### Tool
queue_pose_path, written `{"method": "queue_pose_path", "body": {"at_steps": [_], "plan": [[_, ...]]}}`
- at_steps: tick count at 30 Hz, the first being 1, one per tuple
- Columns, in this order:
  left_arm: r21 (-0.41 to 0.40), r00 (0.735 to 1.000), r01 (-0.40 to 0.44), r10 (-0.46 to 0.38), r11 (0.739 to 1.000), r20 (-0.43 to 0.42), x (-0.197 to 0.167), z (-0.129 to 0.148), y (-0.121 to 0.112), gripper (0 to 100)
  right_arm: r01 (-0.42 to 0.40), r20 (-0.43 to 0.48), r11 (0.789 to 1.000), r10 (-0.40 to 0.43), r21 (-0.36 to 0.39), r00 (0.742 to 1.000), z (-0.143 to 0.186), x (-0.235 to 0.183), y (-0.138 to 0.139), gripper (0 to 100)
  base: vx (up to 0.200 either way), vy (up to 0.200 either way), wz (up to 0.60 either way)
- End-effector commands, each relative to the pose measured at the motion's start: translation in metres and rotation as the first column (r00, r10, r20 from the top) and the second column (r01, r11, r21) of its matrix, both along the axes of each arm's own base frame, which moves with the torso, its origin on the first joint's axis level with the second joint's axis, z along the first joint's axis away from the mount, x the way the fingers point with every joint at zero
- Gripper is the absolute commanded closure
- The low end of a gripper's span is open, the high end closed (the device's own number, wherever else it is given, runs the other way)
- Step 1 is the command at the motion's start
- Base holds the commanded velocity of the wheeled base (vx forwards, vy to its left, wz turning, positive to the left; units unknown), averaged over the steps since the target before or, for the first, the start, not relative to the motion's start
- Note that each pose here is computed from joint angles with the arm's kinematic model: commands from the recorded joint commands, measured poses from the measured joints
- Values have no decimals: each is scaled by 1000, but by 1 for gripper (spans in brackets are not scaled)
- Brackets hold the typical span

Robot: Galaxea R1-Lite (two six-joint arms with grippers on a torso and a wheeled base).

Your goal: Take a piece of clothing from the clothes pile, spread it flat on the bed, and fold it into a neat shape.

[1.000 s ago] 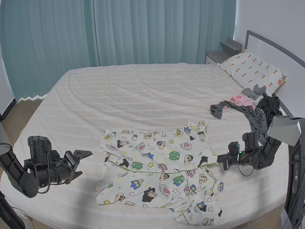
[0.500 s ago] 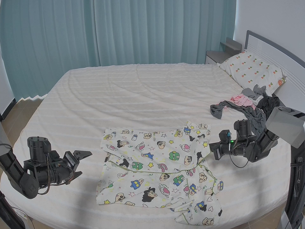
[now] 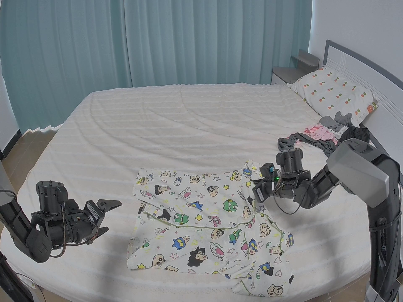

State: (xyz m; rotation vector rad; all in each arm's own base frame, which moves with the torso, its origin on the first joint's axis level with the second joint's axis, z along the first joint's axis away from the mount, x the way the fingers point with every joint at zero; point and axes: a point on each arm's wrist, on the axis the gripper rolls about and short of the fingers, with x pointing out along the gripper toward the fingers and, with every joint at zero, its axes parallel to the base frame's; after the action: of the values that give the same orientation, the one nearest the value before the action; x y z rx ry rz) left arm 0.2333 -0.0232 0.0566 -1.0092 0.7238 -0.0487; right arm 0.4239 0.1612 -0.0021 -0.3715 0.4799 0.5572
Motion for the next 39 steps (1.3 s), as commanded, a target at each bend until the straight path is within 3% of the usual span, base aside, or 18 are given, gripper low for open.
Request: {"method": "queue_pose_path", "body": {"at_steps": [1,8,11,13,16,19,22,23,24,26,27,30,33,39], "plan": [[0,1000,1,-1,1000,-4,0,-1,0,0,-19,-17,1000,18,-15,1000,-18,-3,21,0,0,0,0],[0,1000,2,-2,1000,-19,0,-4,0,0,5,-46,998,-2,57,999,-16,-10,46,0,0,0,0],[1,1000,2,-2,1000,-26,-1,-6,0,0,105,-68,990,-99,91,993,-15,-9,46,0,0,0,0],[1,1000,2,-2,1000,-26,-1,-6,0,0,193,-105,970,-179,146,978,-10,-10,47,0,0,0,0],[1,1000,2,-2,1000,-24,-1,-5,0,0,213,-113,962,-196,168,974,-7,-10,48,0,0,0,0],[2,999,2,-2,1000,-32,-2,-6,0,0,322,-159,922,-292,215,943,-8,-9,39,0,0,0,0],[2,999,2,-2,1000,-32,-4,-7,0,0,428,-191,869,-389,250,901,-10,-11,36,0,0,0,0],[1,1000,2,-2,1000,-26,-4,-6,0,0,463,-215,842,-415,277,884,-8,-13,36,0,0,0,0],[1,1000,2,-2,1000,-26,-4,-6,0,0,463,-215,842,-415,277,884,-8,-13,36,0,0,0,0],[0,1000,2,-2,1000,-23,-5,-7,0,0,520,-266,788,-451,329,852,7,-22,29,0,0,0,0],[0,1000,2,-2,1000,-20,-5,-7,0,0,542,-288,772,-464,332,838,10,-28,23,0,0,0,0],[0,1000,4,-4,1000,-21,-5,-8,0,0,576,-319,747,-486,332,814,14,-39,7,0,0,0,0],[0,1000,5,-5,1000,-23,-5,-8,-1,0,625,-359,700,-517,347,777,15,-51,-9,0,0,0,0],[1,1000,5,-5,1000,-29,-6,-9,0,0,659,-344,651,-562,378,752,17,-52,-35,0,0,0,0]]}}
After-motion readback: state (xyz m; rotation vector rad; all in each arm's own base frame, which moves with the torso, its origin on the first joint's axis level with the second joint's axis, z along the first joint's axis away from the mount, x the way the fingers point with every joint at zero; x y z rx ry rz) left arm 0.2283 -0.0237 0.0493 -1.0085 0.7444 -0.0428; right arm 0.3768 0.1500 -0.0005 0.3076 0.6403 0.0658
